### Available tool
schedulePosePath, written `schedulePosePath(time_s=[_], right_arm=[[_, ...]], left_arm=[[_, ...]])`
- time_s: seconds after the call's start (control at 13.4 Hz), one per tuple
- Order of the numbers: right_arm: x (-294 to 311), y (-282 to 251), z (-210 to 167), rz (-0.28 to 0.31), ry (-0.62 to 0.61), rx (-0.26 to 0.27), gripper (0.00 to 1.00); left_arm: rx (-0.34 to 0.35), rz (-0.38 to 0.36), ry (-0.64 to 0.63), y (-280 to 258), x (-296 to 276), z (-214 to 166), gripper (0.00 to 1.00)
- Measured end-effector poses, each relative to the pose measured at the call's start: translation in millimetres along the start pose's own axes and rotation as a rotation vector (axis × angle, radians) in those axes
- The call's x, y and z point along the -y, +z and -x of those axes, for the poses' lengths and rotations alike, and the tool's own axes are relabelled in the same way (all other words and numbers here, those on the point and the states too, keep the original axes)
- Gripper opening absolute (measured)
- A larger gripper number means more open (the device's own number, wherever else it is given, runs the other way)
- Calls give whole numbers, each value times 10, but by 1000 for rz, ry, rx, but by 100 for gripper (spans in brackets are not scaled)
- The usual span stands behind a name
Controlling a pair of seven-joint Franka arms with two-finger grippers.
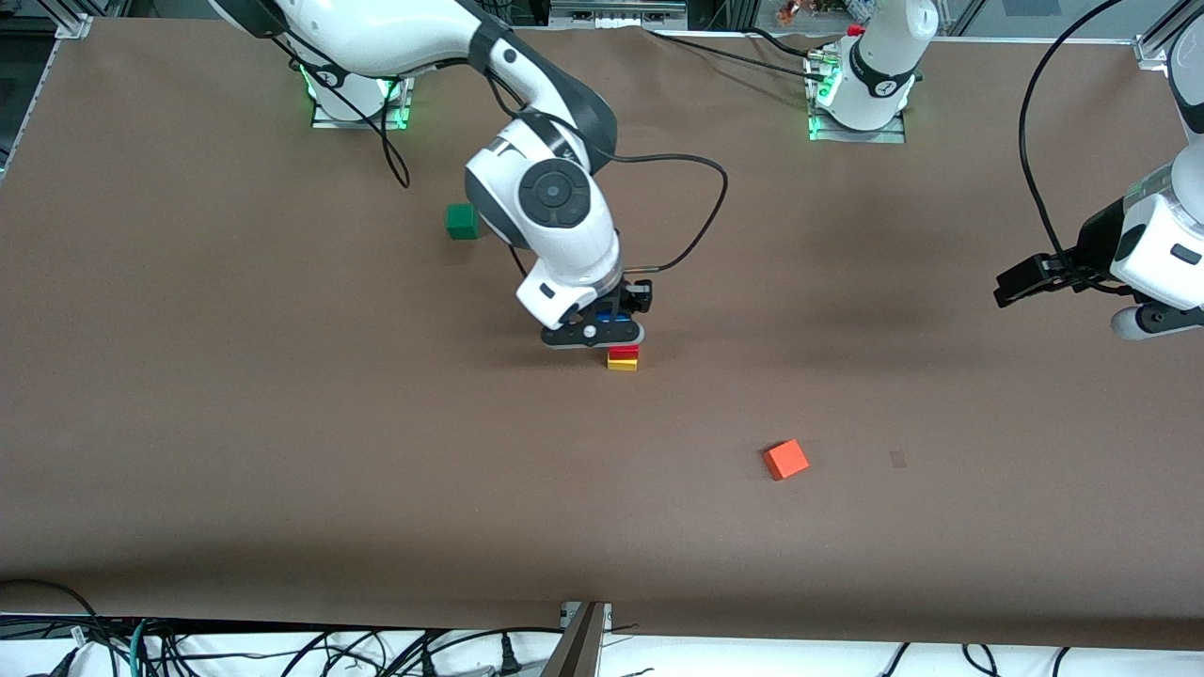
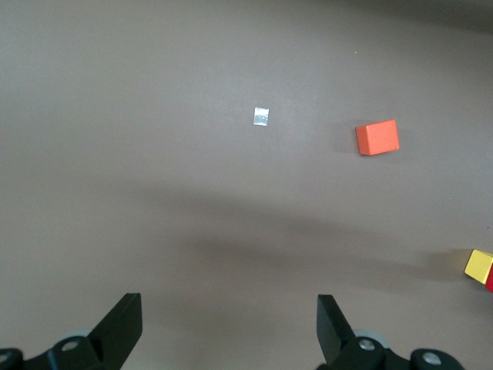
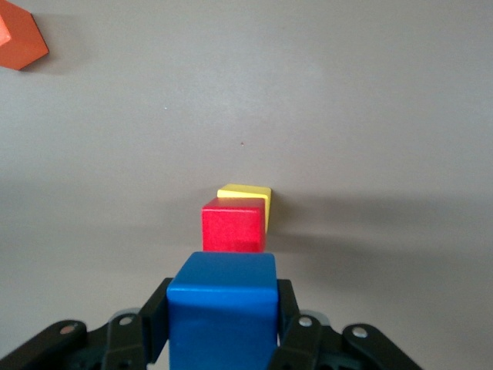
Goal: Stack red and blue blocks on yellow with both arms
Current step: 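Lift the blue cube with the right gripper and carry it over the red cube, then lower the blue cube onto the red cube and open the right gripper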
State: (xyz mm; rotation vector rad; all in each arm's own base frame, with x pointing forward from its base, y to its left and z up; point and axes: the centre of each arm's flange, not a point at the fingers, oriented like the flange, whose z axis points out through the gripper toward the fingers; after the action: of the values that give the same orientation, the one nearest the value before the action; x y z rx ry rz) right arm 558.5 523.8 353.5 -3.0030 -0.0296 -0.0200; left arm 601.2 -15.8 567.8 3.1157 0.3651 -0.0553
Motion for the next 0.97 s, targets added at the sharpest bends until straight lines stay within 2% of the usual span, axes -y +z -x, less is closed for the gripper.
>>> schedulePosePath(time_s=[0.3, 0.6, 0.97], right_arm=[[83, 224, 17, 2, -14, -40, 56], [111, 344, 50, 39, -34, -63, 56], [100, 429, 53, 51, -38, -61, 56]], left_arm=[[0, 0, 0, 5, -1, -11, 100], [-1, 1, 0, 5, -3, -21, 100], [-10, 3, 0, -39, -4, -26, 100]])
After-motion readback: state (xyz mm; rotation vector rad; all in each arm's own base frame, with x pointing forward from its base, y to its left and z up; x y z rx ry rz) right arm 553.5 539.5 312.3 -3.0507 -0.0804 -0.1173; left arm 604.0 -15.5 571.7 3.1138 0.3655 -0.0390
